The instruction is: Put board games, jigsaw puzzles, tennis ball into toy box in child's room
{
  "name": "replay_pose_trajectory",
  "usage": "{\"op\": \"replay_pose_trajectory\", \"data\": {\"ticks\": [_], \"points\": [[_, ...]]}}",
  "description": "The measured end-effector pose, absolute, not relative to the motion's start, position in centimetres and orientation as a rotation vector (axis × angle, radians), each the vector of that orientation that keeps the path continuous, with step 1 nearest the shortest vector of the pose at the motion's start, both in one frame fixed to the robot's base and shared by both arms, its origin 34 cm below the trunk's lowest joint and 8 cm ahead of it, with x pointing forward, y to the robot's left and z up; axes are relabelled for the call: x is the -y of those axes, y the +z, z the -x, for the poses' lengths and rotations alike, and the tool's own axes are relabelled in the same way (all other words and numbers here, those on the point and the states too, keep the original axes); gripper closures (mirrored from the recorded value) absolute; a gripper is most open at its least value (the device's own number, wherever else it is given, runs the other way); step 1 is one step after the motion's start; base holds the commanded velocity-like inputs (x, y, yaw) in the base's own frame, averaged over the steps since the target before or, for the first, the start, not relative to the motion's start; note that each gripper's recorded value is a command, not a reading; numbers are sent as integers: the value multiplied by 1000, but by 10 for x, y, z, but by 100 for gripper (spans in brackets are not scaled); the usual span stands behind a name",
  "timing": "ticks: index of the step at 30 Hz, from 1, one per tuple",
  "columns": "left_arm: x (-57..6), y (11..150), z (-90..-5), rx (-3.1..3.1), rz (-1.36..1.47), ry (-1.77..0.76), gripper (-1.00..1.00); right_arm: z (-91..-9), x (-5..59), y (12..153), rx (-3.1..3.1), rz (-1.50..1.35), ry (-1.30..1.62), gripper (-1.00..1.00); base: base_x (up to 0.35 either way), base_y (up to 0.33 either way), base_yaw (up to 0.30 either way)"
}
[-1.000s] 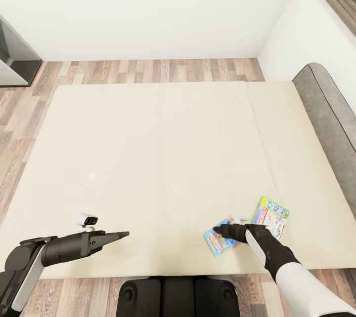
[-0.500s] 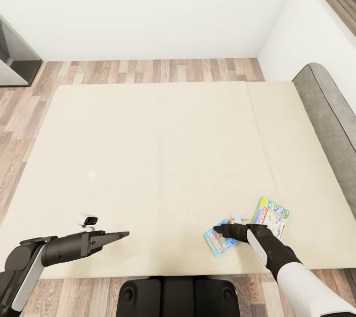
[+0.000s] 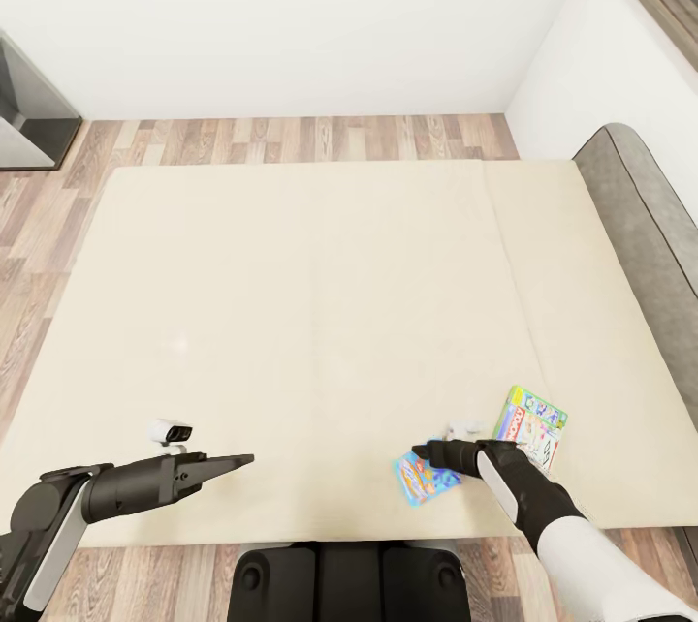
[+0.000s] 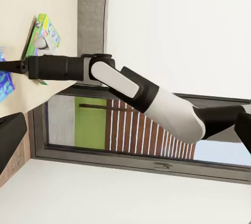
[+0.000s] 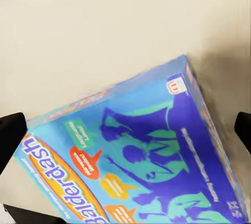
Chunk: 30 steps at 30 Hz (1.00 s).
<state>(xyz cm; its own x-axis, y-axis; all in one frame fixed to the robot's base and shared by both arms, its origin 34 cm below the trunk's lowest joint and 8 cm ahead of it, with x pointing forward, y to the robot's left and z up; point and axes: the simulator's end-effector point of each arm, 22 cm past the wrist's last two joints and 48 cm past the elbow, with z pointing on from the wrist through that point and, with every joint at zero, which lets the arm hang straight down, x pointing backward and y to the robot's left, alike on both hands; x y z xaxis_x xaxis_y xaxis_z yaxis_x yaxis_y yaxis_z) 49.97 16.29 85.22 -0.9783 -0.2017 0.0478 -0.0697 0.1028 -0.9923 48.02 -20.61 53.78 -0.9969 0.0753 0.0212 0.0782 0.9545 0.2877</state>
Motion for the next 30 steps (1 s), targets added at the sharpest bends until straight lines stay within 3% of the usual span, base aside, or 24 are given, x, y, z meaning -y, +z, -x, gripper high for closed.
{"op": "replay_pose_trajectory", "data": {"ticks": [9, 30], "points": [[-161, 852, -500, -2250, 285, -2025, -100, -490, 175, 540, 3112, 128, -532, -100, 0, 0, 0], [-161, 852, -500, -2249, 286, -2023, -100, -486, 173, 538, 3116, 141, -538, -100, 0, 0, 0]]}}
